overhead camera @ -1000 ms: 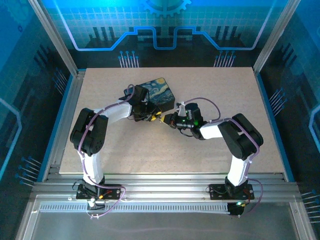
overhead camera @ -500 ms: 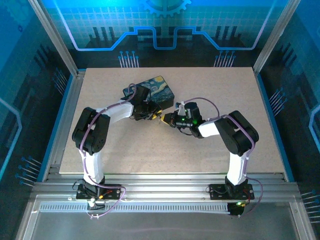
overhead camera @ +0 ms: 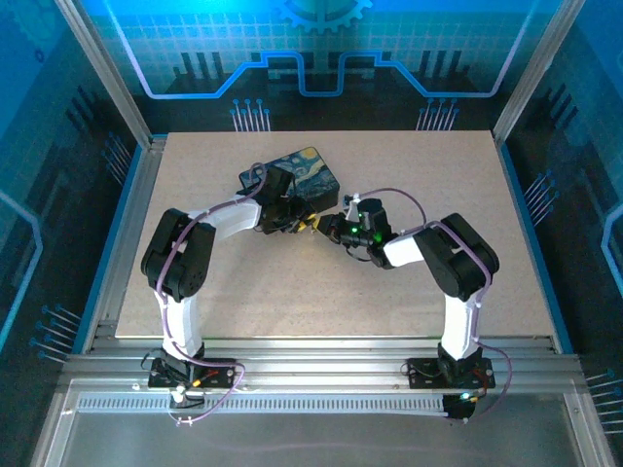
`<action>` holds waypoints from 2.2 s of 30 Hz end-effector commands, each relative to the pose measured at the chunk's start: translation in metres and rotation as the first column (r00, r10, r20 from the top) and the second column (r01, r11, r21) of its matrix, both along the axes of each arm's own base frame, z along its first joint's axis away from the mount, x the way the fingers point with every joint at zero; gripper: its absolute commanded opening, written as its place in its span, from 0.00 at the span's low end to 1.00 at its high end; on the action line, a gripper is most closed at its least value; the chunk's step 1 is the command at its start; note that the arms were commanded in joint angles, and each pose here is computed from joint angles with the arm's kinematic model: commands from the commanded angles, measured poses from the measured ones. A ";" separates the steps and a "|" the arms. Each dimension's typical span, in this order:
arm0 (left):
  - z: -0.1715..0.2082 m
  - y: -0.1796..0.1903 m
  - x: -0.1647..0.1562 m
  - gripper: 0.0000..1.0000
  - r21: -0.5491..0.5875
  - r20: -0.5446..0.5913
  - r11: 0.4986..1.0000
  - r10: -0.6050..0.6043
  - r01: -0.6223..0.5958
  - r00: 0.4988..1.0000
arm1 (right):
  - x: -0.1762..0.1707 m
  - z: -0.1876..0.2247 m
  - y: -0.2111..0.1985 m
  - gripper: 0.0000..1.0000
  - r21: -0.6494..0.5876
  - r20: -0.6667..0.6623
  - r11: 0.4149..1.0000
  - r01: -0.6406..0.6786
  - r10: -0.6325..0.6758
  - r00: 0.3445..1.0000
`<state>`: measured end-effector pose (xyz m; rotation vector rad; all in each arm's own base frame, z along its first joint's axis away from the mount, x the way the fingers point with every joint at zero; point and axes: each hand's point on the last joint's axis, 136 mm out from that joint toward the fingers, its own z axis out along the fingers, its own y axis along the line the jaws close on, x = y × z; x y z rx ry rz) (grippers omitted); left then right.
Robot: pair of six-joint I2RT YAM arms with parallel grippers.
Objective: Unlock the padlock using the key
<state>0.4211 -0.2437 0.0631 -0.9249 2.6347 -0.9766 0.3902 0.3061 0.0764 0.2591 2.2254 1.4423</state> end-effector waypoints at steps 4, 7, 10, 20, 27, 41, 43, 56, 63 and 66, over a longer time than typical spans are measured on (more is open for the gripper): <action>-0.051 0.001 -0.047 0.00 0.054 -0.219 0.998 -0.004 0.017 0.976 | 0.016 0.025 0.007 0.02 0.068 0.091 0.997 0.021 -0.028 0.996; -0.051 0.000 -0.045 0.00 0.052 -0.218 0.999 0.001 0.011 0.976 | 0.014 0.023 0.004 0.00 0.064 0.078 0.997 0.039 -0.044 0.996; -0.051 0.001 -0.043 0.00 0.058 -0.215 0.998 0.011 0.002 0.977 | 0.011 0.021 0.002 0.00 0.082 0.055 0.995 0.056 -0.060 0.997; -0.050 0.001 -0.039 0.00 0.046 -0.214 0.999 0.015 -0.005 0.977 | 0.004 0.012 -0.009 0.22 0.065 0.044 0.996 0.069 -0.071 0.996; -0.048 0.003 -0.037 0.00 0.041 -0.210 0.999 0.025 -0.017 0.977 | 0.002 0.006 -0.007 0.23 0.061 0.032 0.997 0.057 -0.059 0.998; -0.044 0.005 -0.034 0.00 0.041 -0.203 0.999 0.034 -0.026 0.979 | -0.008 -0.008 -0.009 0.32 0.048 0.009 0.997 0.052 -0.053 0.999; -0.044 0.005 -0.034 0.00 0.042 -0.202 0.999 0.034 -0.026 0.979 | -0.008 -0.009 -0.008 0.32 0.054 0.011 0.997 0.051 -0.052 0.999; -0.042 0.006 -0.033 0.00 0.040 -0.200 0.999 0.036 -0.029 0.979 | -0.009 -0.011 0.007 0.17 0.050 0.016 0.999 0.018 -0.019 1.000; -0.046 0.008 -0.036 0.00 0.054 -0.207 0.998 0.036 -0.026 0.978 | -0.005 -0.016 0.001 0.00 0.028 0.008 0.998 0.047 -0.047 0.999; -0.048 0.006 -0.040 0.00 0.059 -0.213 0.998 0.033 -0.021 0.977 | 0.001 -0.018 -0.007 0.00 0.032 0.001 0.997 0.076 -0.076 0.997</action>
